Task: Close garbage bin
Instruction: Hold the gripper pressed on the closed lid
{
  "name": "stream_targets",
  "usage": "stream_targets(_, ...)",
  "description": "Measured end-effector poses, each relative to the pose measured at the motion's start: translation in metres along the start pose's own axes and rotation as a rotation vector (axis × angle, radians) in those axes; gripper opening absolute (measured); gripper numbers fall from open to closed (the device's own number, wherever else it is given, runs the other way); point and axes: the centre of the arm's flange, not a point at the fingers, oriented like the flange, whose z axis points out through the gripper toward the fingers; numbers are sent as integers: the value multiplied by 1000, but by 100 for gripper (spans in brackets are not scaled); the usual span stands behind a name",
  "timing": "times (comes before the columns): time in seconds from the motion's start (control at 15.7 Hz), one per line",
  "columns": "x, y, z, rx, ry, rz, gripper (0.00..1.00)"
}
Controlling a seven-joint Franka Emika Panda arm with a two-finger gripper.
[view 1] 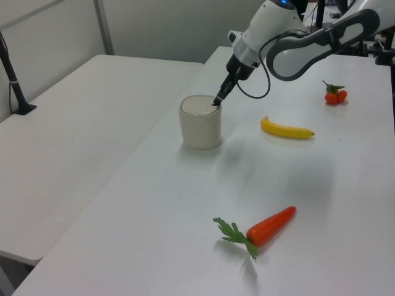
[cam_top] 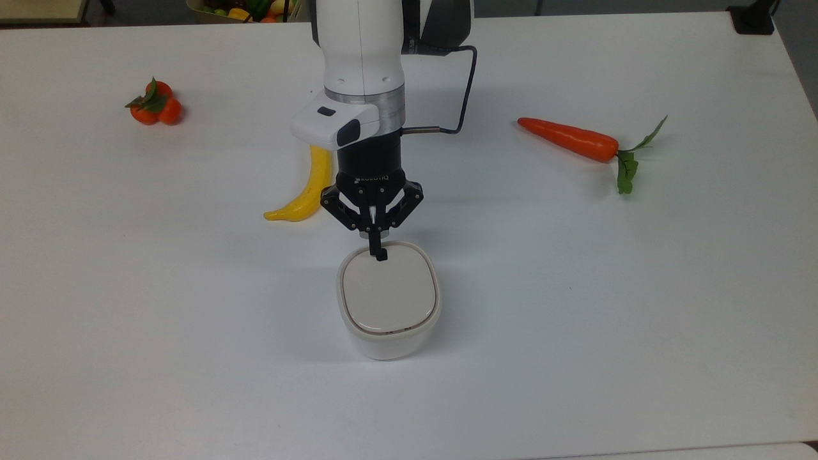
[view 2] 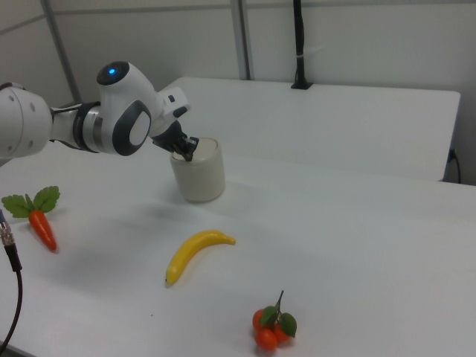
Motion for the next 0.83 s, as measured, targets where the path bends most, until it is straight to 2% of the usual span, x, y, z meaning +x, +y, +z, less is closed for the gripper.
stream_targets(0.83,6,0,-4,0,28,0,1)
